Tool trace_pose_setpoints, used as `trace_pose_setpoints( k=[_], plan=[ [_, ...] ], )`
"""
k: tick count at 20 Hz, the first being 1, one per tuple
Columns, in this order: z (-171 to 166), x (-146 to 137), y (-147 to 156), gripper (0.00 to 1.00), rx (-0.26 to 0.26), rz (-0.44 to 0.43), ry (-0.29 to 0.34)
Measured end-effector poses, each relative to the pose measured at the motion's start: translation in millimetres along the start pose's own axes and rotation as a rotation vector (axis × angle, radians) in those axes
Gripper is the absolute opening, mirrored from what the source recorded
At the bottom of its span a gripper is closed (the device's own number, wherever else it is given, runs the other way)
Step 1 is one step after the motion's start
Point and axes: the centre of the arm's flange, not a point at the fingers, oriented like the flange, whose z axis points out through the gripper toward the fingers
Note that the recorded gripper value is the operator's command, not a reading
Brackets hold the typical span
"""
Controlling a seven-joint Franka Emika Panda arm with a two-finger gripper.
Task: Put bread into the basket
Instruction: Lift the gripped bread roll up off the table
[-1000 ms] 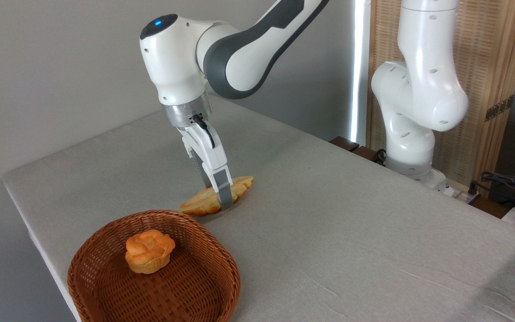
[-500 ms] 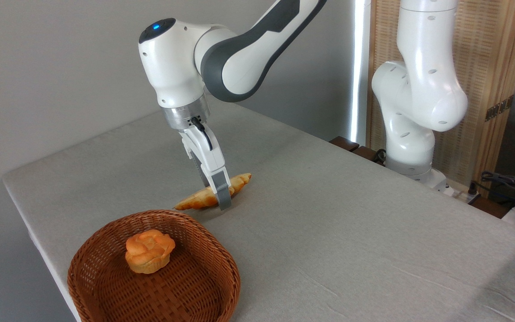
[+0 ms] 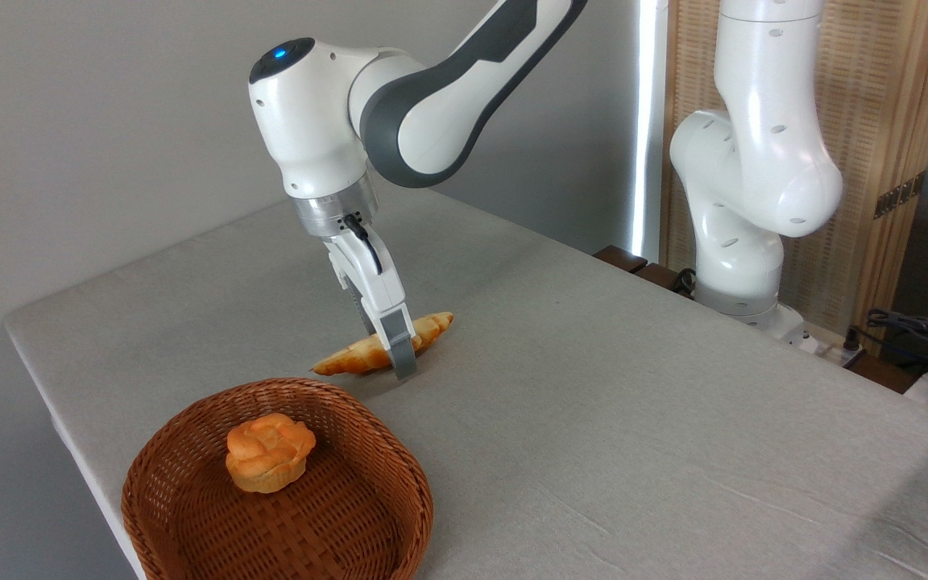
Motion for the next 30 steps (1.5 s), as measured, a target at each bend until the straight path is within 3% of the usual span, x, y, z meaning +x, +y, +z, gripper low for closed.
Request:
trace_pose_setpoints(
  k=[20, 30],
  plan=[
    [-4, 3, 2, 0.21, 0.004, 0.009, 0.007],
    [-59, -5, 12, 0.26, 0.015, -0.008, 0.093]
  ],
)
